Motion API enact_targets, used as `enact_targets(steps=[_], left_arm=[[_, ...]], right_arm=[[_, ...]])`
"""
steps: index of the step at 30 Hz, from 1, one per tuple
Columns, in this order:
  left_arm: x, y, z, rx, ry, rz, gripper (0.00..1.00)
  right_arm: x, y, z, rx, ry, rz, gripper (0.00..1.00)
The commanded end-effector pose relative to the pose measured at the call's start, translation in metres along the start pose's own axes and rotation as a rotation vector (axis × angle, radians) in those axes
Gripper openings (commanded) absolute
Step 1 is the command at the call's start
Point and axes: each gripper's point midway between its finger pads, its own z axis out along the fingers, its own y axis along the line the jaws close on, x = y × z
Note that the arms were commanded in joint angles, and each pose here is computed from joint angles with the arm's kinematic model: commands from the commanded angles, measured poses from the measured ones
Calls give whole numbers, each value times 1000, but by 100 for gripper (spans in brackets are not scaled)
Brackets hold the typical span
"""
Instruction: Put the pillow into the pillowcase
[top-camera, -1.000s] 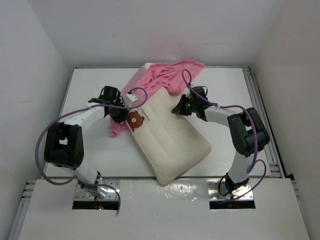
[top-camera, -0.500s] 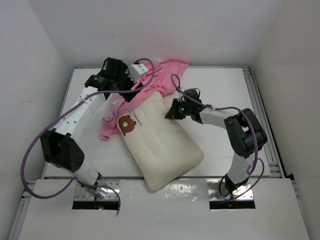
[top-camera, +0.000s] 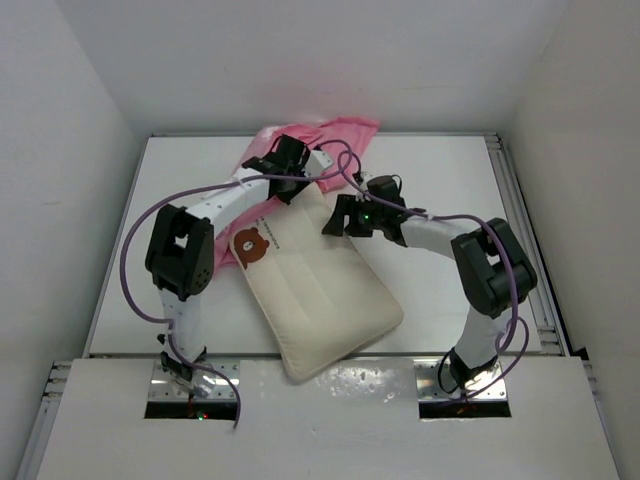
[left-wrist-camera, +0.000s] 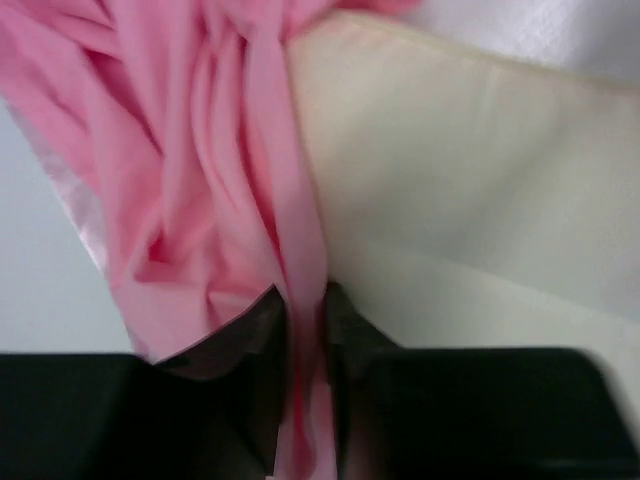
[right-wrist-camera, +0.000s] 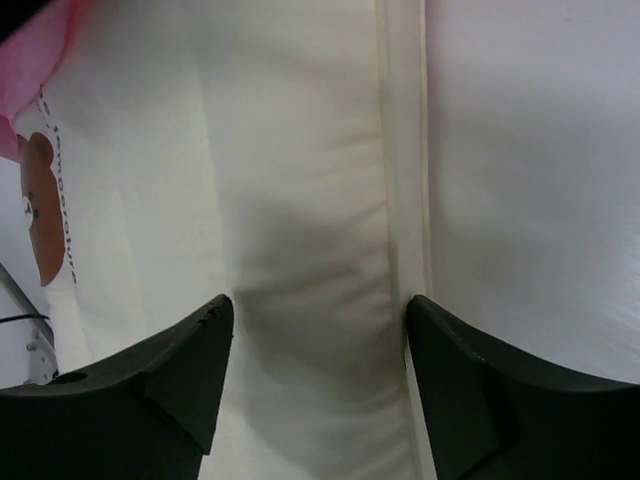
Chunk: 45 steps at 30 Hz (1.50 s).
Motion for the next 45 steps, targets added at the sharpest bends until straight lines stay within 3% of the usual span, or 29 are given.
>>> enact_targets(steps=[1, 3, 7, 9, 11, 12, 14, 15, 18, 21, 24, 36, 41, 45], left_arm=[[-43, 38, -28, -115, -128, -76, 9], [-48, 29, -33, -67, -162, -81, 0], [-54, 17, -41, -9, -200, -99, 0], [-58, 14, -44, 13, -220, -104, 0], [-61, 14, -46, 28, -237, -108, 0], [-65, 15, -49, 31, -251, -112, 0], [-71, 16, -53, 44, -283, -122, 0], [-74, 18, -55, 46, -297, -133, 0], [-82, 16, -58, 74, -336, -132, 0], [-89, 14, -62, 97, -371, -120, 0], [-101, 6, -77, 169, -430, -86, 0], [-119, -42, -145, 441, -577, 84, 0], [-93, -70, -153, 516, -511, 182, 0], [-69, -77, -142, 506, -445, 192, 0]], right_arm=[[-43, 18, 4, -67, -96, -21, 70], [-48, 22, 13, -93, -84, -8, 73], [-46, 28, 41, -155, -62, 30, 75], [-48, 34, 46, -198, -77, 63, 70], [-47, 36, 53, -230, -81, 102, 54], [-45, 38, 54, -239, -78, 110, 35], [-44, 42, 52, -261, -75, 115, 15], [-43, 47, 49, -275, -75, 107, 0], [-53, 81, 25, -384, -122, 32, 0], [-63, 129, -10, -516, -218, -141, 0], [-56, 157, -27, -594, -228, -245, 0], [-53, 146, -13, -575, -194, -198, 0], [-78, 119, -15, -460, -308, -136, 0], [-89, 121, -22, -437, -334, -184, 0]])
